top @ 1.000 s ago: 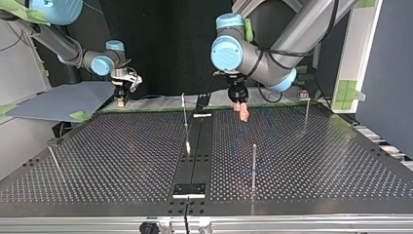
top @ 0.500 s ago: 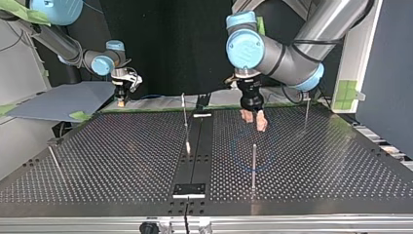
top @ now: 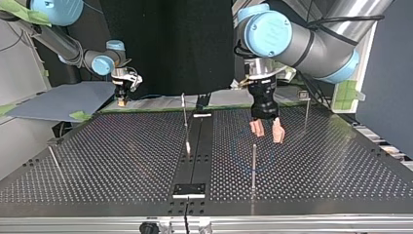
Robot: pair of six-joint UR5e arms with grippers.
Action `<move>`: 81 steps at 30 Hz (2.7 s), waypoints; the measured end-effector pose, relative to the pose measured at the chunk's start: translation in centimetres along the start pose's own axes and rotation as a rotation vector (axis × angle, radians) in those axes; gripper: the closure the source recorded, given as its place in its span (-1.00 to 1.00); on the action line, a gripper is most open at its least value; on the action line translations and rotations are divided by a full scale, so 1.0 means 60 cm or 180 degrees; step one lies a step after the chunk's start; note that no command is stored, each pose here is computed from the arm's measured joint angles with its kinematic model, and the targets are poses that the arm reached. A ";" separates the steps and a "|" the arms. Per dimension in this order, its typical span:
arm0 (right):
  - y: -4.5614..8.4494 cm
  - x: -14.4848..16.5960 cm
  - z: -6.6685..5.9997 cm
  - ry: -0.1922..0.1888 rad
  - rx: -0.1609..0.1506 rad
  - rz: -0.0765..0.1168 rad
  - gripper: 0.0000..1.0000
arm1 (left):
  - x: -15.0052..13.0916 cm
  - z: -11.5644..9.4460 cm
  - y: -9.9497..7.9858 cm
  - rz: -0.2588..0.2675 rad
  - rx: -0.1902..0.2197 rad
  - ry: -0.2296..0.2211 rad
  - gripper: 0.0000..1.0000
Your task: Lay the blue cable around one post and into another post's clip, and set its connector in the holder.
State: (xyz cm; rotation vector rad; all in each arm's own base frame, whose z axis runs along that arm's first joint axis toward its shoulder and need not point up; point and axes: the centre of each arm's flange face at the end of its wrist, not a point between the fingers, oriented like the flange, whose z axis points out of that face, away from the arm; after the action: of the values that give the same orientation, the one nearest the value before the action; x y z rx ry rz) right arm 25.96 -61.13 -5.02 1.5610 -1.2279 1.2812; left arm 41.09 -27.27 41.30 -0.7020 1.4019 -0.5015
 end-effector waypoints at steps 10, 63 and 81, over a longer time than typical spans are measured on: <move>-0.002 -0.001 -0.001 -0.0010 0.0005 -0.0002 1.00 | -0.024 0.010 -0.018 -0.0280 0.0276 0.0007 -1.00; -0.006 -0.002 -0.001 -0.0094 0.0052 0.0079 1.00 | 0.019 0.213 0.131 -0.0355 0.0204 -0.0258 -1.00; -0.015 0.077 -0.026 -0.0146 0.0010 0.0013 1.00 | 0.046 0.244 0.148 -0.0282 0.0221 -0.0111 -1.00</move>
State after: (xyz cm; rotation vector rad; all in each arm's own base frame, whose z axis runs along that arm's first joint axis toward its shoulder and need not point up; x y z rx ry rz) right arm 26.62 -60.39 -0.13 1.5987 -1.2588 1.2569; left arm 55.12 -20.77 33.46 -0.7154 1.3189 -0.6021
